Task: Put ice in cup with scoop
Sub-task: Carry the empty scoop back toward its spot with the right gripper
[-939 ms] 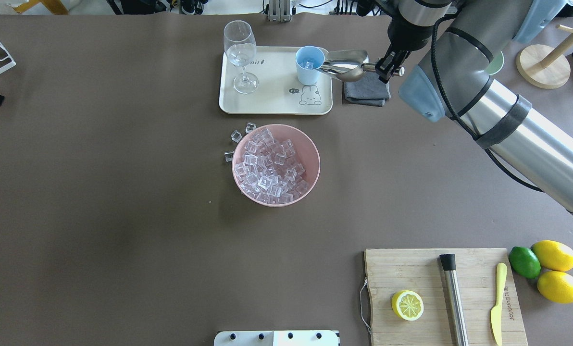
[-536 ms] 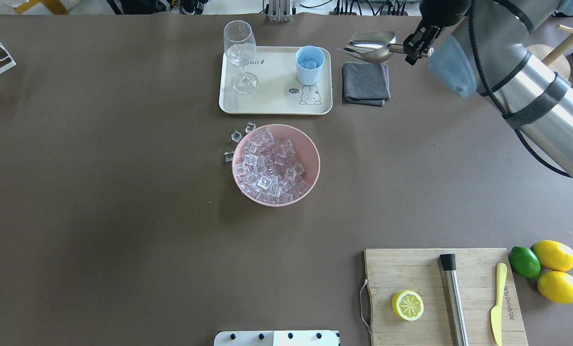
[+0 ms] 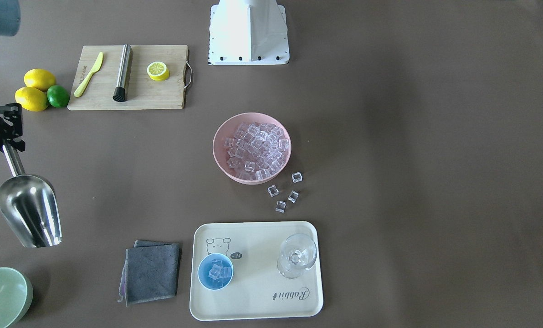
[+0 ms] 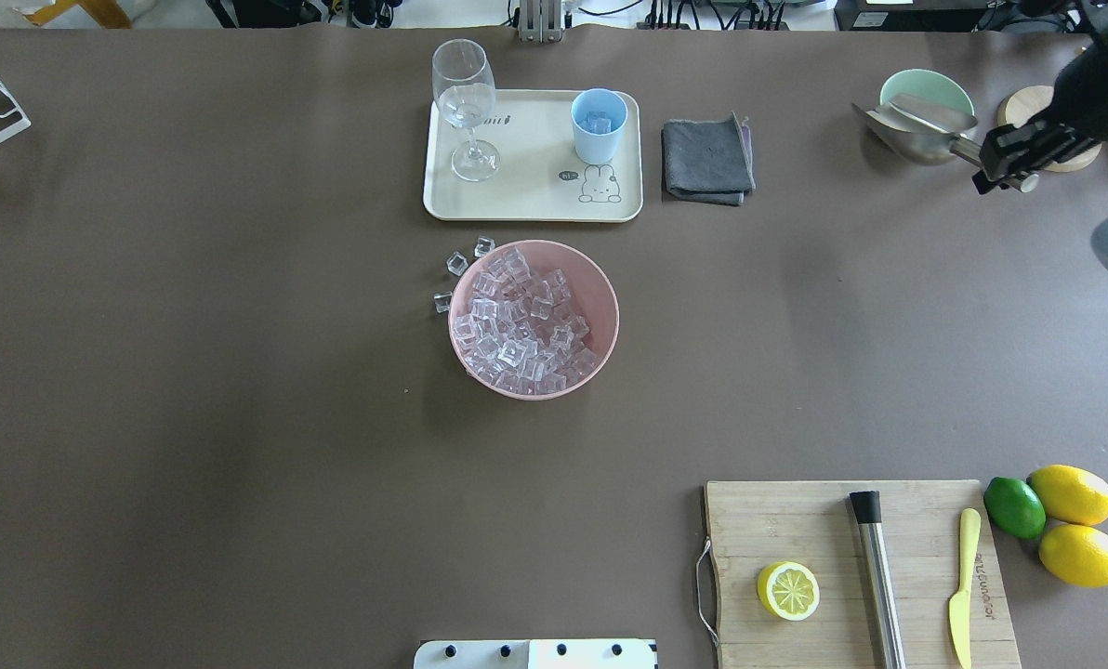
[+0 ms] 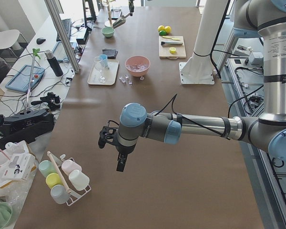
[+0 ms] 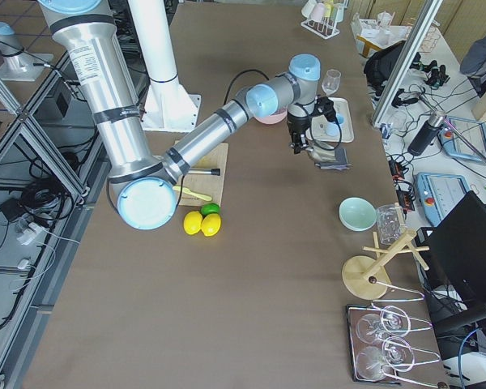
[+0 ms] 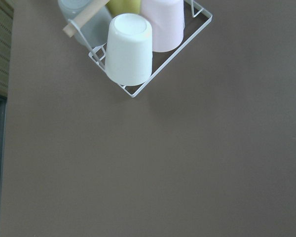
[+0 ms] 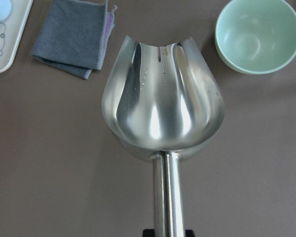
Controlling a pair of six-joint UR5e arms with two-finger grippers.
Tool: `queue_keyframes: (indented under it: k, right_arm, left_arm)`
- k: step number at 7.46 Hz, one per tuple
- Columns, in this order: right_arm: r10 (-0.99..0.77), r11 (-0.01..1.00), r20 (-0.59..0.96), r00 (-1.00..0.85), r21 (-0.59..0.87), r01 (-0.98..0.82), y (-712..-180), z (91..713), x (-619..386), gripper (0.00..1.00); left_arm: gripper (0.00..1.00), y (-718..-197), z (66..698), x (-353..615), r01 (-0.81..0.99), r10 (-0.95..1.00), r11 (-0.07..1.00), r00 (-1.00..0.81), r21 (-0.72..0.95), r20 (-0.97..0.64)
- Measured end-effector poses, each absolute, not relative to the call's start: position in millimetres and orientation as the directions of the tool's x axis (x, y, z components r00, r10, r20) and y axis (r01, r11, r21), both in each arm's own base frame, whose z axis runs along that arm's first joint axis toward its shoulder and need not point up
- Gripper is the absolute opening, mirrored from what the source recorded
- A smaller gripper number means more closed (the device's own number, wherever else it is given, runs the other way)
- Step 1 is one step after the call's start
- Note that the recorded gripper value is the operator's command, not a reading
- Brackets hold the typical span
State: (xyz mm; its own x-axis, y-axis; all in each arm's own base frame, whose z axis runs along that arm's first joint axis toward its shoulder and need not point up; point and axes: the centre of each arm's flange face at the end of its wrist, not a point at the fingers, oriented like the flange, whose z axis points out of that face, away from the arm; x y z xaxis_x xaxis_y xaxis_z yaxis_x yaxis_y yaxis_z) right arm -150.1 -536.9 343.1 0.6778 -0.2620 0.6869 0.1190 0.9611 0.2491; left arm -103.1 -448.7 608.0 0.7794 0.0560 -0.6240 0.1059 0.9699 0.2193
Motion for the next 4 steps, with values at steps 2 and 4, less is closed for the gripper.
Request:
queue_keyframes:
  k: [2,4]
  right_arm:
    - [-0.123,0.990,0.712,0.692,0.140,0.032,-494,416,-99,0.00]
    - [-0.088,0.992,0.705,0.704,0.124,-0.001,-454,486,-75,0.00]
  left_arm:
    - [1.00,-438,619,-116,0.093,0.026,0.982,0.791,0.162,-0.611]
    - [1.00,-434,617,-117,0.086,0.025,0.985,0.789,0.152,-0.614]
